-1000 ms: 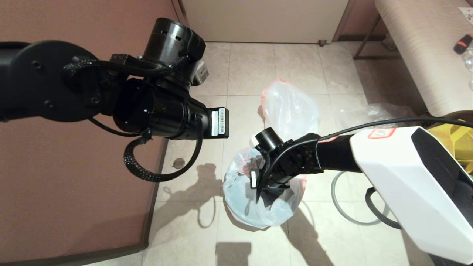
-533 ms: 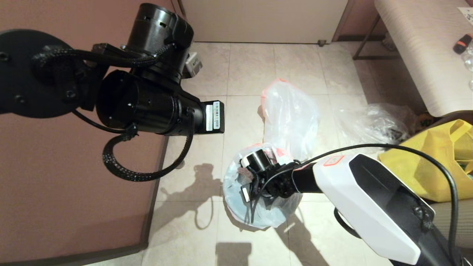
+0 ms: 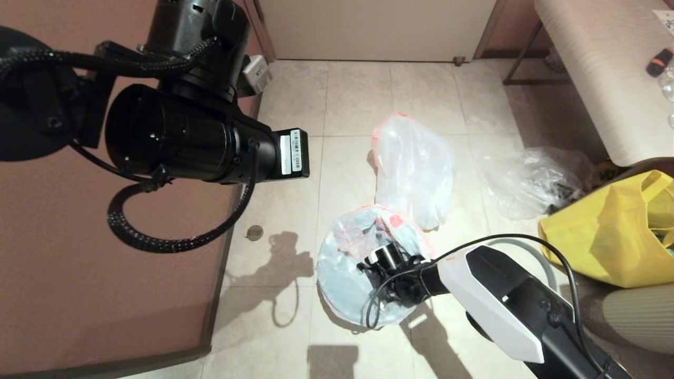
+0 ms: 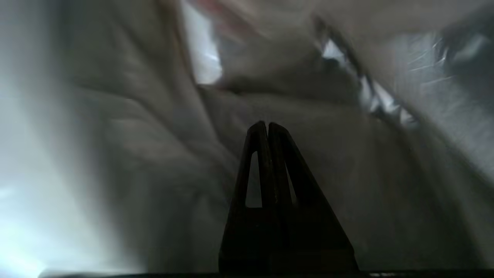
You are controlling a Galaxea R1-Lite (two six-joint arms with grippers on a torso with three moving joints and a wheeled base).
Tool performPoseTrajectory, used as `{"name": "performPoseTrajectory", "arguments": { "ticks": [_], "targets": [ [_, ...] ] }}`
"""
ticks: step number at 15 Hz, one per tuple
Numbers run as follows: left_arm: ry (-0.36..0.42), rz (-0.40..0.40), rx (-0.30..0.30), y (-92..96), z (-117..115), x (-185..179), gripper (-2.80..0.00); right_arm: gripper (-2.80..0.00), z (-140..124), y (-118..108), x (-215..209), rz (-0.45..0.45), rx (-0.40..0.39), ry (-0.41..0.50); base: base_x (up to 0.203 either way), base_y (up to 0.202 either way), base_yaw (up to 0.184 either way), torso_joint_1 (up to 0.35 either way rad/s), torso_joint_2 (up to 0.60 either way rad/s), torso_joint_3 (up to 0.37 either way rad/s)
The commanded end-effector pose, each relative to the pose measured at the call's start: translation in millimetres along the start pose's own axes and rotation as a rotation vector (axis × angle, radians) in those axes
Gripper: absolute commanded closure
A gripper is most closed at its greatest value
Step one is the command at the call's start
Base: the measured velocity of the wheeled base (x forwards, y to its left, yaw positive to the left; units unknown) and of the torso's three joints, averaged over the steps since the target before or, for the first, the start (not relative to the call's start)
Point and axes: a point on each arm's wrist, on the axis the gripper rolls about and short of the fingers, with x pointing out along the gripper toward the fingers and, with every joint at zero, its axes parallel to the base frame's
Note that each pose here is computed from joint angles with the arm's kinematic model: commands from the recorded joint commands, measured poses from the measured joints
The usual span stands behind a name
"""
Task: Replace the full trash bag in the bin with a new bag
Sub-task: Put the new garbage bag on the trash can
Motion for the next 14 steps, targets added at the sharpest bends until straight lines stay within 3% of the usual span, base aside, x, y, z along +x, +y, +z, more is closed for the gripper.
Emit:
{"name": "performPoseTrajectory", "arguments": {
  "ticks": [1,3,5,8,11,14],
  "targets": [
    [-0.007,-0.002,-0.005,0.7,1.1,-3.1,0.00,0.00,-15.4,-2.5,13.8,0.001,-0.003,0.035,0.000,0.000,0.000,0.000,0.00,0.000],
    [-0.006,-0.005,-0.003,0.0,0.7,-3.5,0.00,0.00,-14.2,-5.1,16.6,0.015,0.003,-0.005,0.000,0.000,0.000,0.000,0.00,0.000],
    [0.000,-0.008,0.001,-1.2,-1.0,-2.3,0.00,0.00,-6.6,-7.8,17.9,0.033,0.019,-0.103,0.000,0.000,0.000,0.000,0.00,0.000],
    [-0.032,-0.022,-0.004,-3.8,-2.4,0.0,0.00,0.00,-0.4,-8.7,12.1,0.070,-0.006,-0.124,0.000,0.000,0.000,0.000,0.00,0.000],
    [-0.051,-0.034,-0.007,-5.2,-2.1,-1.6,0.00,0.00,-9.7,-10.3,11.5,0.022,-0.126,-0.012,0.000,0.000,0.000,0.000,0.00,0.000],
    [-0.049,-0.037,-0.004,-5.6,-2.8,-1.4,0.00,0.00,-28.8,-16.7,7.3,-0.008,-0.217,0.206,0.000,0.000,0.000,0.000,0.00,0.000]
  ]
}}
